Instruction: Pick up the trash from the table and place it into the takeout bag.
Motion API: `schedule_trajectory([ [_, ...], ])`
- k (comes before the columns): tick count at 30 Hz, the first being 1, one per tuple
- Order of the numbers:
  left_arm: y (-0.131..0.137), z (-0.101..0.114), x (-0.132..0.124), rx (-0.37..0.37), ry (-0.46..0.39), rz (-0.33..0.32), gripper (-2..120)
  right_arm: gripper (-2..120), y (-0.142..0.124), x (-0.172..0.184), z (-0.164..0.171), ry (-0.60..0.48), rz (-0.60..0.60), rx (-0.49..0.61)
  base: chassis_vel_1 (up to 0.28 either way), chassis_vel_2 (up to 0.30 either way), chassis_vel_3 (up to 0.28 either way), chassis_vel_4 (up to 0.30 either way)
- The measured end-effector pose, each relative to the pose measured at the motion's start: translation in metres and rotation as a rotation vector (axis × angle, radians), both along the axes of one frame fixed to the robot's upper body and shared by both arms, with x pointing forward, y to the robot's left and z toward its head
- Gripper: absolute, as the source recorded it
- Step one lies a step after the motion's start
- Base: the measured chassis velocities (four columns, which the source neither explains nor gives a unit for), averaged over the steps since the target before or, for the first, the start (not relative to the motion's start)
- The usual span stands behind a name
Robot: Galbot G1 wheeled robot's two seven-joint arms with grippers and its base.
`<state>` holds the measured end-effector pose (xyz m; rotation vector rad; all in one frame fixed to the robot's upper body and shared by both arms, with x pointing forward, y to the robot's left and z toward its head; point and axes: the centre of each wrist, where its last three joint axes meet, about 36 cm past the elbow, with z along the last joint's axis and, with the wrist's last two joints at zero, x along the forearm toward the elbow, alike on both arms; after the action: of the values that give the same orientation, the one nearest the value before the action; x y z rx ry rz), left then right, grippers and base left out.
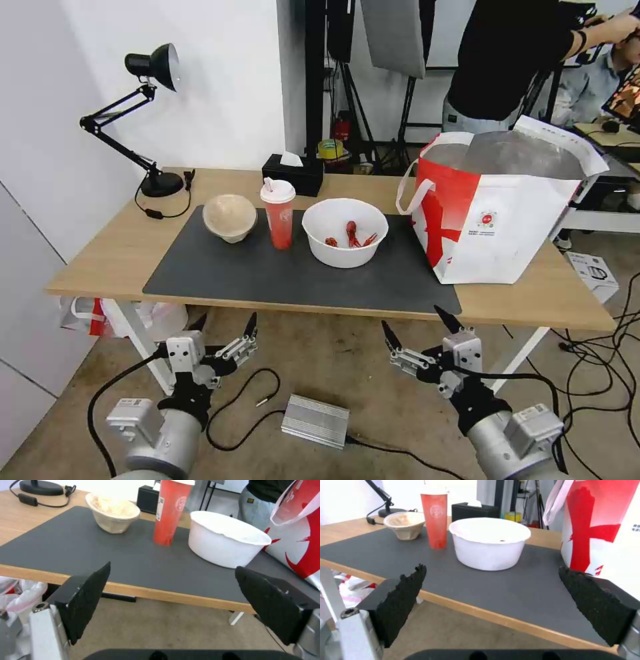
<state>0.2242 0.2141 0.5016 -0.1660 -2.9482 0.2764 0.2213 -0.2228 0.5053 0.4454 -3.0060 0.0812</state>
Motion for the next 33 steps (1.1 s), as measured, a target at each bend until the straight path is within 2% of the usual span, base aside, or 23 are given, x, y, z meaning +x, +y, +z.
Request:
schedule_trajectory([
  [4,0.001,-0.003,0.001,0.004,-0.017,0.002,100,100,-0.003,0.003,0.002,-0.001,0.004,-0.004,0.000,0.000,0.000,0.000],
  [7,0.001,-0.002,0.000,-0.026,-0.011,-0.005,100,100,-0.009,0.007,0.005,-0.008,0.013,-0.016,0.000,0.000,0.000,0.000],
  [15,0.000,-0.003,0.001,-0.014,-0.010,-0.002,100,100,-0.020,0.014,0.012,-0.020,0.033,-0.028,0.000,0.000,0.000,0.000],
  [33,-0.002,-0.004,-0.004,-0.049,0.000,0.000,100,100,-0.032,0.049,0.042,-0.122,0.194,-0.033,0.000,0.000,0.000,0.000],
])
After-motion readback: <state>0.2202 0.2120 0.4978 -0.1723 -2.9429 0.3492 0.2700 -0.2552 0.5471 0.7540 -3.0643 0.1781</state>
